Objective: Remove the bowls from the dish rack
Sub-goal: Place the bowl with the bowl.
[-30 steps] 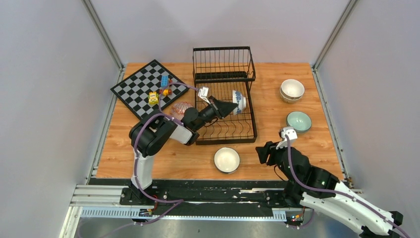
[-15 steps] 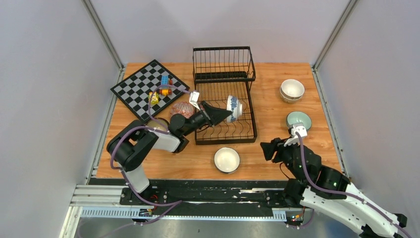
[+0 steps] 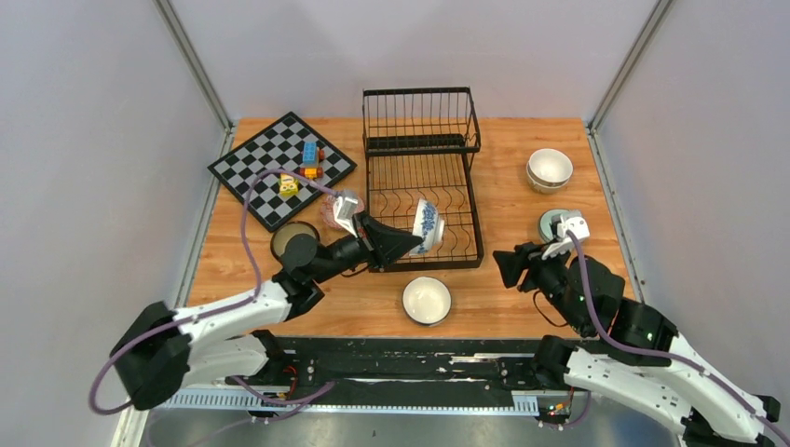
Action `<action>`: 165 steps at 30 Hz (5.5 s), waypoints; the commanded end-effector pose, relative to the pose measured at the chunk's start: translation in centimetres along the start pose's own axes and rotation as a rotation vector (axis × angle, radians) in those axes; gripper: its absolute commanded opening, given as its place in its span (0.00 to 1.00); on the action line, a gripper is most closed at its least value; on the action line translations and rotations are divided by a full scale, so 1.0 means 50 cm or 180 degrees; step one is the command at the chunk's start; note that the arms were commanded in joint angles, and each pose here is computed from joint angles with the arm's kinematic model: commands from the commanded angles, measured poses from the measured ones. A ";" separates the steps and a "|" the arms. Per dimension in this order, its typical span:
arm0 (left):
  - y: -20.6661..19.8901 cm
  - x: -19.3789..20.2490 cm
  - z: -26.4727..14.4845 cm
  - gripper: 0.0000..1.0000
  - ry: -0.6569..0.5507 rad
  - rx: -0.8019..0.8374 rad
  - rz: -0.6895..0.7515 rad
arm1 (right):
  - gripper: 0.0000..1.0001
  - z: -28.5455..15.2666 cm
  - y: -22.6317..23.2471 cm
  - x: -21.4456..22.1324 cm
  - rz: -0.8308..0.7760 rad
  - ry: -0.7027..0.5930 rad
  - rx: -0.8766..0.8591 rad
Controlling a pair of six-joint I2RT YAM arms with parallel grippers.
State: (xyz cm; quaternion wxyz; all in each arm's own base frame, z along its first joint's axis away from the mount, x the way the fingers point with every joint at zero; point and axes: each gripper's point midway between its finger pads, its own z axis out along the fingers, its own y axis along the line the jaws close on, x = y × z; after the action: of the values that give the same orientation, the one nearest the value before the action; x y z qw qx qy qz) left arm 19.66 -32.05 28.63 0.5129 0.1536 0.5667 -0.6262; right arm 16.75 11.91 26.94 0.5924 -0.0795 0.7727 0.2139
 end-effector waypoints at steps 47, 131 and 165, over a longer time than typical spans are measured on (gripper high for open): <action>-0.083 0.100 -0.250 0.00 0.3378 0.0612 0.4747 | 0.67 0.117 0.321 0.003 -0.0475 0.2288 -0.1489; 0.028 0.007 -0.136 1.00 0.0080 -0.3475 -0.0593 | 0.00 0.169 0.072 0.083 0.0053 0.1573 0.0472; 0.103 0.118 -0.073 0.39 0.0755 -0.3619 -0.0252 | 0.00 0.169 0.104 0.108 0.0613 0.1771 0.0520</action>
State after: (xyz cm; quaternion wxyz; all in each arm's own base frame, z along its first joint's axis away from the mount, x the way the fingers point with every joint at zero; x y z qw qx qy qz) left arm 19.45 -30.66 20.03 0.4178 -0.0930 0.8779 -0.2147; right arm 20.32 20.51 20.05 0.3317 -0.0361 0.9300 0.1541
